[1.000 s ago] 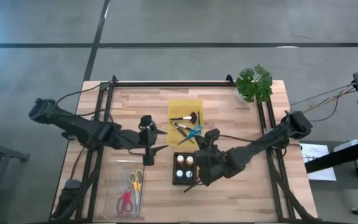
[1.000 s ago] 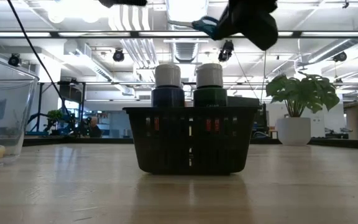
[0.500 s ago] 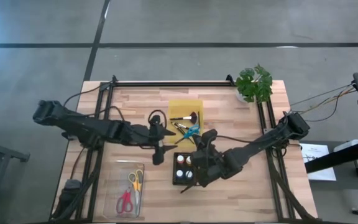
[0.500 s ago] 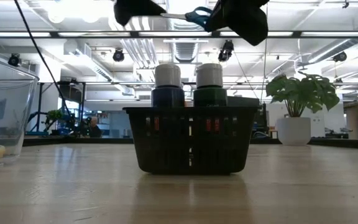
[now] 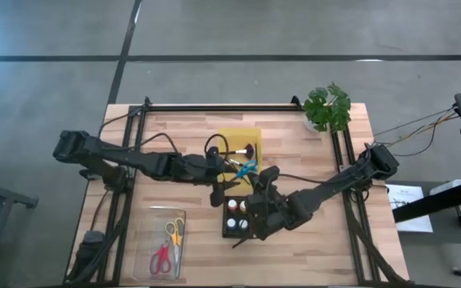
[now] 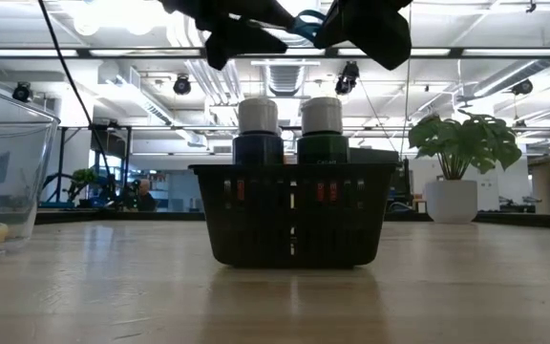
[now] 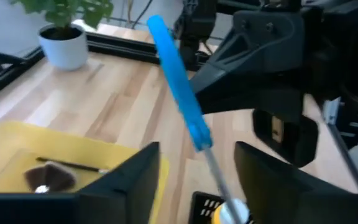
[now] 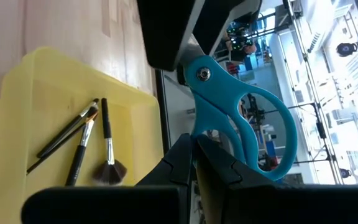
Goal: Pick & Place Paint Supplies
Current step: Put the blue scissors into the transparent bin, then return to Home Position
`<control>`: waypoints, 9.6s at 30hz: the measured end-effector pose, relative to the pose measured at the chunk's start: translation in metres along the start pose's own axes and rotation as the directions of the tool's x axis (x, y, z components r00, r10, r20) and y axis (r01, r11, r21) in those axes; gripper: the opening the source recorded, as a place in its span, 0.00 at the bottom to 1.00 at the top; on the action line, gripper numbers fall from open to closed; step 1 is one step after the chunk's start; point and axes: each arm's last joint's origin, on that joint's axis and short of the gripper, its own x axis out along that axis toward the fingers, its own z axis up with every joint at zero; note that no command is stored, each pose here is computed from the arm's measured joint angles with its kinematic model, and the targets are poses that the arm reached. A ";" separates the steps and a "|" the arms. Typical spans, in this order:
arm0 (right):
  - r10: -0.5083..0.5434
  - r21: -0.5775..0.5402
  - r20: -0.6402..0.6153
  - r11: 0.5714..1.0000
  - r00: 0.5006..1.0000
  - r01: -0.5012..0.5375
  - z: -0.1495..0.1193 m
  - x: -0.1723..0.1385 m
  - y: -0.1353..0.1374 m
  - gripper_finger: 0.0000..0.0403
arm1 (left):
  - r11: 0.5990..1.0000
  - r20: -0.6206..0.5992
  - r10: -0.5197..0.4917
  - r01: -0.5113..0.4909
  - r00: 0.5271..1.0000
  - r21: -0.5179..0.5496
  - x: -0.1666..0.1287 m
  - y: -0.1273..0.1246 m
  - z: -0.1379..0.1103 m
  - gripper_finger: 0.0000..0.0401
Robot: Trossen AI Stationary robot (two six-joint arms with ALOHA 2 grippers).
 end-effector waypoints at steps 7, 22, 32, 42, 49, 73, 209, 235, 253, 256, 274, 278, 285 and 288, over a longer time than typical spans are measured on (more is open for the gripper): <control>0.000 -0.016 -0.001 1.000 1.000 0.000 0.000 0.000 0.000 0.02 | 0.999 -0.020 -0.051 0.050 0.999 -0.019 0.004 0.010 0.001 0.06; 0.134 0.033 0.085 0.990 0.987 -0.137 0.007 -0.017 0.001 0.13 | 1.000 -0.014 -0.029 0.029 0.999 -0.012 0.004 0.012 0.002 0.02; 0.160 0.056 0.160 0.984 0.974 -0.171 0.006 -0.049 0.006 0.50 | 0.998 -0.070 0.054 -0.052 0.996 0.025 -0.008 0.019 0.001 0.02; 0.121 0.190 0.213 0.968 0.969 -0.163 -0.011 -0.092 0.005 0.56 | 0.999 -0.329 0.024 -0.013 0.944 0.035 -0.079 0.006 -0.012 0.02; 0.098 0.250 0.244 0.955 0.965 -0.161 -0.014 -0.105 0.007 0.56 | 0.998 -0.480 -0.065 0.051 0.875 -0.041 -0.142 -0.023 -0.033 0.02; 0.100 0.296 0.240 0.940 0.966 -0.171 -0.018 -0.107 0.008 0.56 | 0.977 -0.656 -0.215 0.161 0.723 -0.143 -0.164 -0.100 -0.151 0.02; 0.696 0.069 0.550 0.512 0.461 -0.856 0.019 -0.036 0.012 0.56 | 0.952 0.292 -0.244 0.171 0.925 0.255 -0.149 0.083 -0.182 0.19; 0.487 0.136 0.786 0.465 0.381 -0.875 -0.211 0.001 0.003 0.56 | 0.952 0.284 -0.244 0.172 0.927 0.255 -0.148 0.083 -0.183 0.19; 0.400 0.206 0.806 0.500 0.436 -0.841 -0.261 -0.002 0.005 0.56 | 0.952 0.284 -0.244 0.172 0.927 0.255 -0.148 0.083 -0.183 0.19; 0.408 0.218 0.790 0.511 0.458 -0.831 -0.267 -0.001 0.004 0.56 | 0.952 0.284 -0.244 0.172 0.927 0.255 -0.148 0.083 -0.183 0.19; 0.318 0.223 0.813 0.604 0.488 -0.765 -0.280 -0.008 -0.008 0.56 | 0.952 0.283 -0.243 0.172 0.928 0.255 -0.148 0.083 -0.183 0.19; 0.266 0.236 0.822 0.645 0.503 -0.727 -0.280 -0.009 -0.012 0.56 | 0.952 0.284 -0.243 0.172 0.928 0.255 -0.148 0.083 -0.183 0.19; 0.202 0.246 0.840 0.687 0.504 -0.684 -0.282 -0.012 -0.017 0.56 | 0.952 0.284 -0.243 0.172 0.928 0.255 -0.148 0.083 -0.183 0.19; 0.175 0.263 0.851 0.674 0.496 -0.690 -0.282 -0.013 -0.020 0.56 | 0.952 0.284 -0.243 0.172 0.928 0.255 -0.148 0.083 -0.183 0.19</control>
